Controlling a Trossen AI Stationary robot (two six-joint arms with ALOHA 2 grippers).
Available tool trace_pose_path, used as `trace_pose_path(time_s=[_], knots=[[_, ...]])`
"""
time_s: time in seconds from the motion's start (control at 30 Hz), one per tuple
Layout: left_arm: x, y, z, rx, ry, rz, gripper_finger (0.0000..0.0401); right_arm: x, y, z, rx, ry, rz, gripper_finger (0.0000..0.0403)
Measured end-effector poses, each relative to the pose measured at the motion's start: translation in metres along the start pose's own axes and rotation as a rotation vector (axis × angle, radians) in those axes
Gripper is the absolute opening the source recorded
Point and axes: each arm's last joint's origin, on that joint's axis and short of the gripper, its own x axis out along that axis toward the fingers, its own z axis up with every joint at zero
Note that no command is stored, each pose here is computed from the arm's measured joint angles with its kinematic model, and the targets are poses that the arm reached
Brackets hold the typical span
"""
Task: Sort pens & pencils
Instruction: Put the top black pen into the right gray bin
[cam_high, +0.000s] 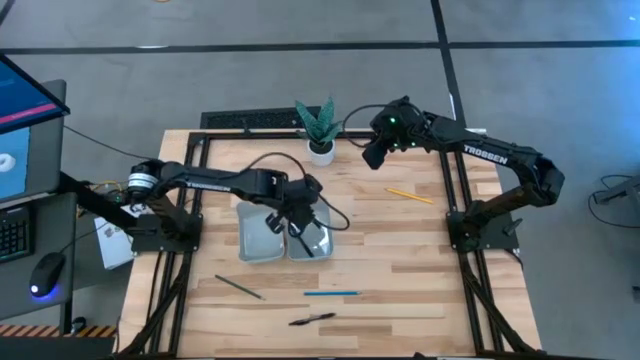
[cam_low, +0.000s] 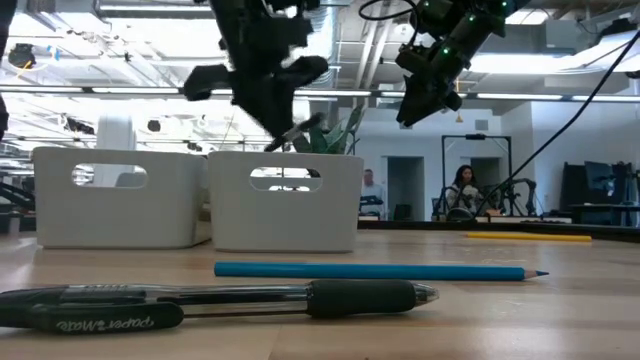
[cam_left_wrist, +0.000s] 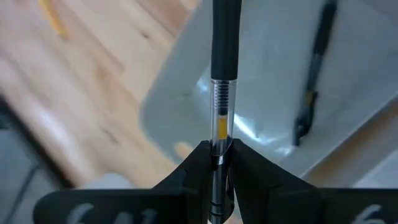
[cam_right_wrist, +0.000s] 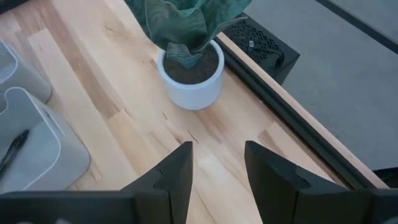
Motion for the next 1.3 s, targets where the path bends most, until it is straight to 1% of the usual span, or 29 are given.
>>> trace_pose_path(time_s=[0.13,0.3,0.4,0.53,0.63,0.67,0.83,1.1,1.3], knots=[[0.015,-0.006,0.008,-0.021,0.001,-0.048,0.0041,0.0,0.003,-0.001,-0.007,0.009,0.006,0.0169],[0.025,-0.01,0.013,-0.027,0.008,-0.067,0.0041,0.0,0.008,-0.004,-0.02,0.037,0.017,0.0166],[0.036,-0.014,0.01,-0.02,0.069,-0.115,0.0041,0.0,0.011,-0.005,-0.029,0.042,0.024,0.0167],[0.053,-0.019,0.01,-0.014,0.097,-0.164,0.0041,0.0,0.015,-0.006,-0.041,0.053,0.033,0.0169],[0.063,-0.022,0.01,-0.009,0.129,-0.179,0.0041,-0.001,0.018,-0.007,-0.049,0.056,0.04,0.0168],[0.065,-0.021,0.01,-0.019,0.144,-0.166,0.0041,-0.001,0.02,-0.007,-0.052,0.058,0.043,0.0167],[0.069,-0.02,0.01,-0.114,0.207,-0.098,0.0041,-0.001,0.025,-0.008,-0.058,0.064,0.054,0.0167],[0.069,-0.025,0.016,-0.126,0.141,-0.163,0.0042,-0.001,0.027,-0.009,-0.065,0.069,0.059,0.0167],[0.069,-0.026,0.016,-0.125,0.131,-0.174,0.0042,-0.001,0.027,-0.009,-0.064,0.069,0.059,0.0168]])
